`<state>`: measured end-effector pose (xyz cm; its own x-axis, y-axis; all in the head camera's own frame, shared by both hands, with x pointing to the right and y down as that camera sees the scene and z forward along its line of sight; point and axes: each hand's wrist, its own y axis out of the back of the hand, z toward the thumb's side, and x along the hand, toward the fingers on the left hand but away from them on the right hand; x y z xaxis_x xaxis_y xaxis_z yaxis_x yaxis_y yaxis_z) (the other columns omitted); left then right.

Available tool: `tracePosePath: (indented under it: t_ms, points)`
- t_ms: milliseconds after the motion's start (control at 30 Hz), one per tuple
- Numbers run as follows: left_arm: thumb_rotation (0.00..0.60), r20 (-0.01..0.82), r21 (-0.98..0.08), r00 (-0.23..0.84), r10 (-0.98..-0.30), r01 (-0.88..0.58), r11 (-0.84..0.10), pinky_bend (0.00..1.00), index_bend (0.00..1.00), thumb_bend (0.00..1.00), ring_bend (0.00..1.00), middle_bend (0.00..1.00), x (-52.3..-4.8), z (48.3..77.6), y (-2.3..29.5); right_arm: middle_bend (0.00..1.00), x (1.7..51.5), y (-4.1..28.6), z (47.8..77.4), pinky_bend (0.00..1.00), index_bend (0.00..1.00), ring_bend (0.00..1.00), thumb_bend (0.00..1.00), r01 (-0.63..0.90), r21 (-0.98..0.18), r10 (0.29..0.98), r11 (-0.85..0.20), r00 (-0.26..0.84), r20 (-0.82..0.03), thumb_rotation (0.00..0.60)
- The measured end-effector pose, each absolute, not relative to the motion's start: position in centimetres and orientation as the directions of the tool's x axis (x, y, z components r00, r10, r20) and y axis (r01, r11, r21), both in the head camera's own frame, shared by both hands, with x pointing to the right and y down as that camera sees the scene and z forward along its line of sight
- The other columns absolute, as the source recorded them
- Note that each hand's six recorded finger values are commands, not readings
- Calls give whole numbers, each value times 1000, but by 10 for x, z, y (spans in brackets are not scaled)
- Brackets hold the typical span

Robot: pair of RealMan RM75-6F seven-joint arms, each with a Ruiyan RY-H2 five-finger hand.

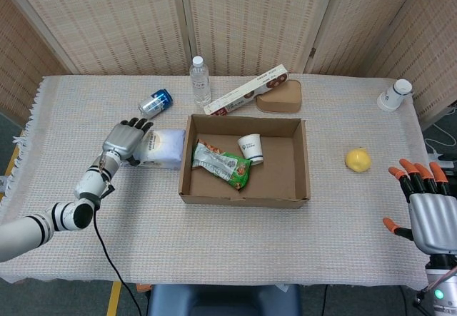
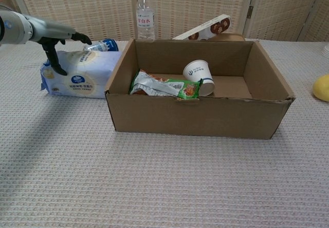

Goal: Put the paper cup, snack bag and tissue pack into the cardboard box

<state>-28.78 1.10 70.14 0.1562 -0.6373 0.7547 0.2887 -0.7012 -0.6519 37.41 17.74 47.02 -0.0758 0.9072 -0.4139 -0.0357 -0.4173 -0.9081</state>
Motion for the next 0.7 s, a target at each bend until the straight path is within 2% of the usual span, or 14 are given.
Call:
tracePosePath:
  t_ms: [267,300,367,467,500,533,600,700]
  points:
    - [600,782,-614,118,-612,318,-722,167,0,186,0,0,-295,722,15,104,377,176,470,0,214,0,0,-38,-910,909,-413,-84,-409,600]
    - [600,783,-611,115,-611,321,-723,185,0,186,8,8,-295,724,15,104,377,176,471,0,214,0,0,-38,-910,909,-412,-85,-408,600]
    - [600,783,-610,111,-611,327,-722,266,0,189,83,85,-295,728,15,104,378,176,471,0,215,0,0,-38,-910,909,-412,-88,-407,600]
    - [600,774,-621,119,-622,337,-708,453,81,223,260,291,-293,730,14,104,378,175,471,0,216,0,0,-37,-910,908,-413,-90,-409,600]
    - [600,769,-626,123,-627,339,-702,548,185,252,353,401,-292,730,14,104,378,175,472,0,216,0,0,-37,-909,908,-414,-90,-410,600]
    - [600,764,-632,127,-632,340,-696,600,255,268,412,470,-291,730,13,104,378,175,472,0,216,0,0,-37,-909,908,-415,-90,-410,600]
    - [600,748,-652,136,-650,335,-680,738,464,312,587,676,-290,728,11,104,378,175,472,0,216,0,0,-36,-908,907,-416,-89,-412,600]
    - [600,720,-682,150,-677,331,-652,847,641,354,725,845,-289,723,9,104,378,175,472,0,216,0,0,-35,-908,906,-418,-88,-414,600]
